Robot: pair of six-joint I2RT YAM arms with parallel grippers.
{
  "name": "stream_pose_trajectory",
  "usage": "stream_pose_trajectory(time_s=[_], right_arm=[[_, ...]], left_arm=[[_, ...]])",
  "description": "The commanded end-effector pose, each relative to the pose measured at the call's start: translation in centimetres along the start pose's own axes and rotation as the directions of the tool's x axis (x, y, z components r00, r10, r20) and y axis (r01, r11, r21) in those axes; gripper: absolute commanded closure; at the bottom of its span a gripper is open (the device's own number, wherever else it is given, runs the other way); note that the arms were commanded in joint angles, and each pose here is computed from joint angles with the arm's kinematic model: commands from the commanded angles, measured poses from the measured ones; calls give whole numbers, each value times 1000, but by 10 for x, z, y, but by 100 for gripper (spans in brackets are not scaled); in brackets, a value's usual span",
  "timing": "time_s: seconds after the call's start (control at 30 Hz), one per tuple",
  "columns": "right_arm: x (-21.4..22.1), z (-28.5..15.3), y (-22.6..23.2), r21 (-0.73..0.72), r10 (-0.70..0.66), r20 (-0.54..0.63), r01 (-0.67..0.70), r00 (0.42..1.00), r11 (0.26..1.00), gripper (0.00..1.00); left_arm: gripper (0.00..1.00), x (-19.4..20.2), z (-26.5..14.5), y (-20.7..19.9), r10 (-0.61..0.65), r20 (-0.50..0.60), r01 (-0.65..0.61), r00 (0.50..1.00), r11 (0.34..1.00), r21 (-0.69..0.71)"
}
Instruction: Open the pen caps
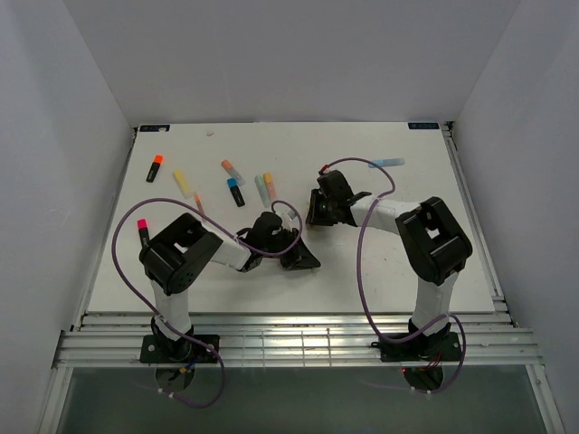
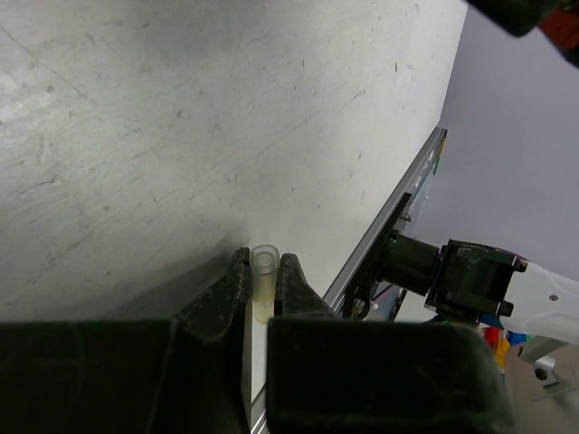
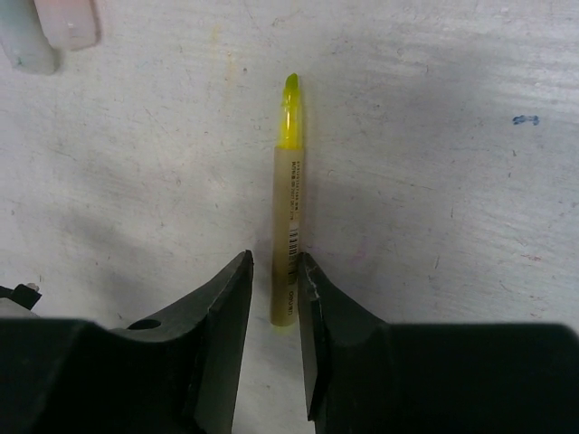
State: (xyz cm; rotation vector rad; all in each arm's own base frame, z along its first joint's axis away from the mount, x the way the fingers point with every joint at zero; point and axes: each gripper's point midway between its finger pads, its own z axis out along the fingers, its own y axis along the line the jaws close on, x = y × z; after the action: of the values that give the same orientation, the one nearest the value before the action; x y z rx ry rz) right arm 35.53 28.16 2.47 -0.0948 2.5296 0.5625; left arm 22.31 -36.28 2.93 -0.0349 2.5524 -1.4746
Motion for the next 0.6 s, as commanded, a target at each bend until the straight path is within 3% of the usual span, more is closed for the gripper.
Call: stream_pose_trajectory(time_s=[0.0,0.23,0.57], right_arm=[[25,-1,-14,42,-18,-67,21,998,999,66],[27,-4,-16,45,-30,-67,33,997,998,37],[8,-19,-7,19,-37,-15,37,999,999,20]], left_arm=[[94,0,0,-2,-7,-2,7,1000,1000,-8],[91,2,-1,18,-19,-16,17,1000,993,-118],[89,-4,-7,36,12,0,-11,1000,966,-259]])
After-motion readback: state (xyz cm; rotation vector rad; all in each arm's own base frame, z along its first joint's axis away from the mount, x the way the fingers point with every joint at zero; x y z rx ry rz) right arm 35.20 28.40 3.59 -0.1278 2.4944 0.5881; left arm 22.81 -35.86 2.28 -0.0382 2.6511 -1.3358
